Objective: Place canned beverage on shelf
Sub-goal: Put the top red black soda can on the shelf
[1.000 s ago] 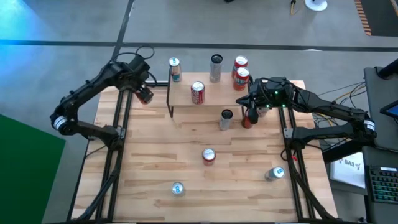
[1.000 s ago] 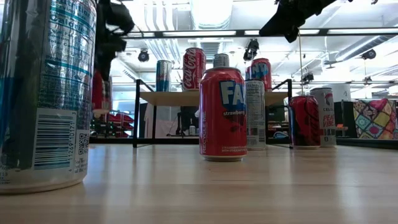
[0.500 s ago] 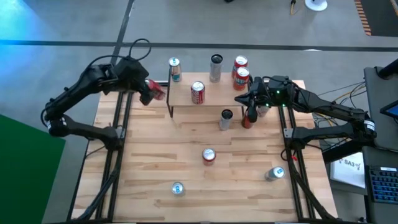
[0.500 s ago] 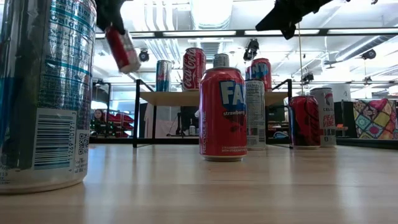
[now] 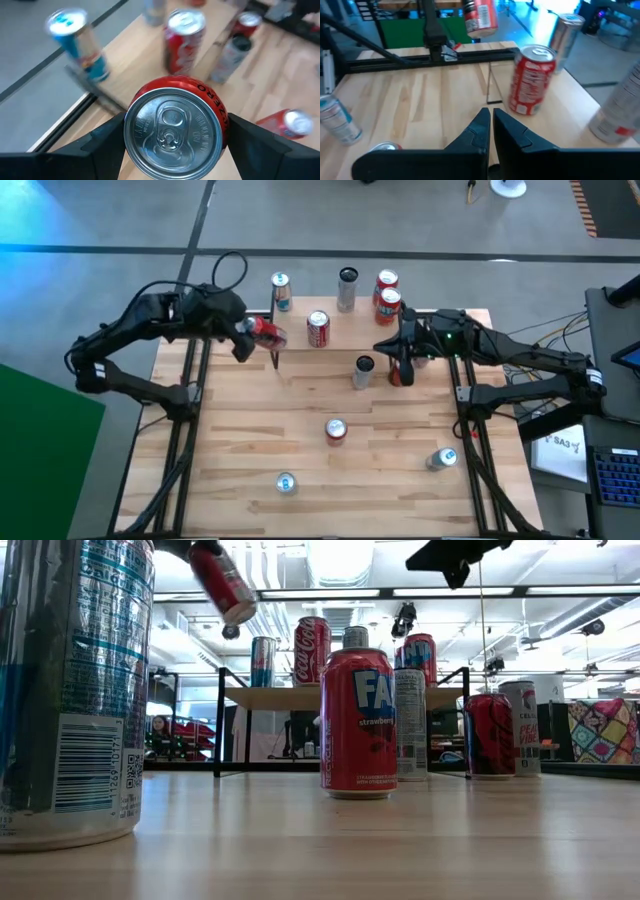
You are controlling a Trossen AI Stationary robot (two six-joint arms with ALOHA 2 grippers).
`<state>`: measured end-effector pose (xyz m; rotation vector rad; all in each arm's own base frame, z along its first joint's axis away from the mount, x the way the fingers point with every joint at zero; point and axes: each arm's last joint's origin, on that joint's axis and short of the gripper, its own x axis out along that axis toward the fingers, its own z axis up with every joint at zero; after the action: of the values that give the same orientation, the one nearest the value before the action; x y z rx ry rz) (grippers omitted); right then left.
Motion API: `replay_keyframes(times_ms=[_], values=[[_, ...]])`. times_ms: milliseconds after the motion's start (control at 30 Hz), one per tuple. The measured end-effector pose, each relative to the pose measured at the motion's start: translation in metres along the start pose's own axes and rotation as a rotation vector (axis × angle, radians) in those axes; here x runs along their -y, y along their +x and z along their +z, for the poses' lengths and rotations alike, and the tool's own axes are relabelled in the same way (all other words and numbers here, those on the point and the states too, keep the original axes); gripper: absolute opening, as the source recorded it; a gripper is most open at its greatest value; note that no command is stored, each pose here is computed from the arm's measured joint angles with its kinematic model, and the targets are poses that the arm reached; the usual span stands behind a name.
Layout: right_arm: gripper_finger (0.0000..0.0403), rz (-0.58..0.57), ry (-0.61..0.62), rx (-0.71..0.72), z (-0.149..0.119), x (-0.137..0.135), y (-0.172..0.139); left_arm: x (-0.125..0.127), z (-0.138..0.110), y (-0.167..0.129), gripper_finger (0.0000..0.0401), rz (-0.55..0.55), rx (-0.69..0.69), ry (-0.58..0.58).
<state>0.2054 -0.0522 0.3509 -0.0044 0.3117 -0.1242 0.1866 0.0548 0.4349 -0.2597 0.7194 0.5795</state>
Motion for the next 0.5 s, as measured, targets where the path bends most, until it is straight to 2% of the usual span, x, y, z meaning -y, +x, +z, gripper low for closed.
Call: replay_keyframes(times_ms=[67,233,500], values=[[0.0013,0.006,-0.017,0.008,0.001,-0.003,0.0,0.007,0.002,0.002,0.028,-0.025,0.006,0.012],[0.0013,-0.067,-0.078,0.045,0.006,-0.008,0.001,0.019,0.008,0.001,0.028,-0.068,0.048,0.018],[0.0013,-0.104,-0.208,0.17,0.018,-0.014,0.005,0.033,0.016,0.002,0.028,-0.136,0.132,-0.011]])
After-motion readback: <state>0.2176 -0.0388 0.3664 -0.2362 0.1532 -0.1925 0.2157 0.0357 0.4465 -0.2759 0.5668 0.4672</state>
